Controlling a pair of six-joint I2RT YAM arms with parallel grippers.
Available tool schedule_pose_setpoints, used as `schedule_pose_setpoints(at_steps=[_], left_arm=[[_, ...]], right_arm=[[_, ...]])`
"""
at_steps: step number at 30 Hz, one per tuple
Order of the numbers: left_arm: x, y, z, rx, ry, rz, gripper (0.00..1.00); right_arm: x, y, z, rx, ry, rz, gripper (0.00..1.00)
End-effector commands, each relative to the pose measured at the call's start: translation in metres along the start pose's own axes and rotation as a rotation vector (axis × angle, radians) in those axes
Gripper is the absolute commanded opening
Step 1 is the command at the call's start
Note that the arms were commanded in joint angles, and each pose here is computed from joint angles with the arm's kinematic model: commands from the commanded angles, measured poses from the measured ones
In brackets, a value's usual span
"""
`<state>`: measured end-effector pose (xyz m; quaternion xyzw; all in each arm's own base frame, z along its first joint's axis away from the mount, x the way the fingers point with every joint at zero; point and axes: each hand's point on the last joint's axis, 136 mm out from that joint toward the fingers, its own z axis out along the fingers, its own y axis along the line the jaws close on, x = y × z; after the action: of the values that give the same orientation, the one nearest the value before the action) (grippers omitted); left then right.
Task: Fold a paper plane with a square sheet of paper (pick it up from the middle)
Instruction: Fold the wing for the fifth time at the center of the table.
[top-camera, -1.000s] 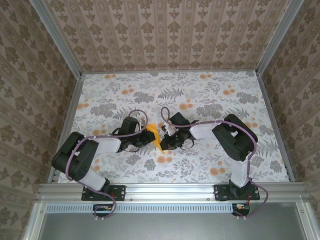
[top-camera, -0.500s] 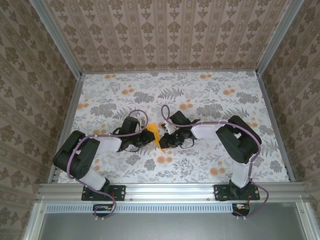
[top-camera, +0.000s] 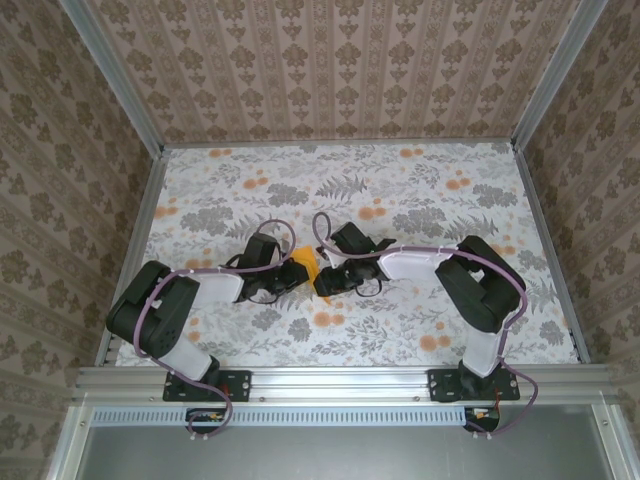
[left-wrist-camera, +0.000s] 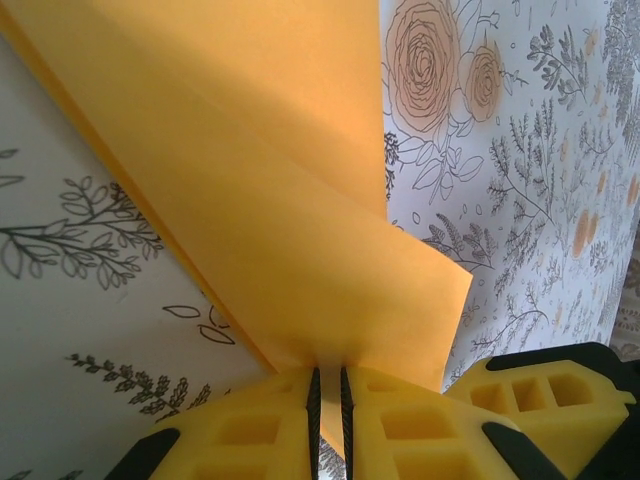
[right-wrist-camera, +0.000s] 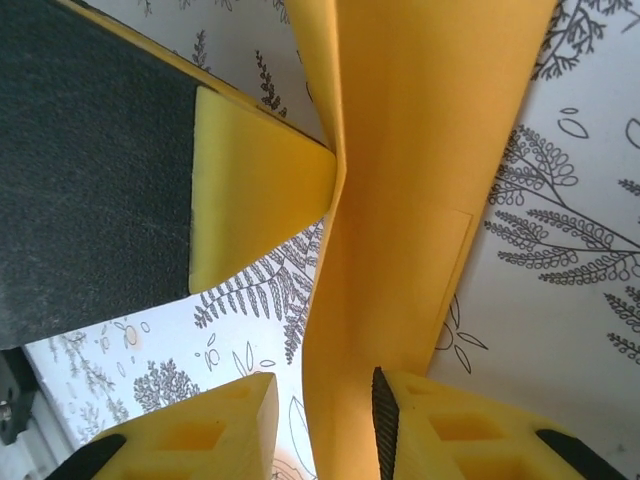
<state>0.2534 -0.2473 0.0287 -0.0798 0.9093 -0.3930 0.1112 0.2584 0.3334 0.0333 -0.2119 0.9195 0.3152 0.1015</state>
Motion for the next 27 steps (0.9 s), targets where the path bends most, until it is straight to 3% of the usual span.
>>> schedule_pose_setpoints(at_steps=[1, 10, 27], left_arm=[[-0.005, -0.001, 0.003, -0.011, -0.001, -0.023, 0.16], [-0.005, -0.001, 0.005, -0.016, 0.008, -0.028, 0.16], [-0.005, 0.001, 0.005, -0.026, 0.01, -0.034, 0.16]], right_arm=[[-0.01, 0.003, -0.005, 0.063, -0.035, -0.064, 0.34], [-0.014, -0.007, 0.004, 0.172, -0.042, -0.136, 0.32], [-0.003, -0.013, 0.014, 0.22, -0.03, -0.254, 0.32]])
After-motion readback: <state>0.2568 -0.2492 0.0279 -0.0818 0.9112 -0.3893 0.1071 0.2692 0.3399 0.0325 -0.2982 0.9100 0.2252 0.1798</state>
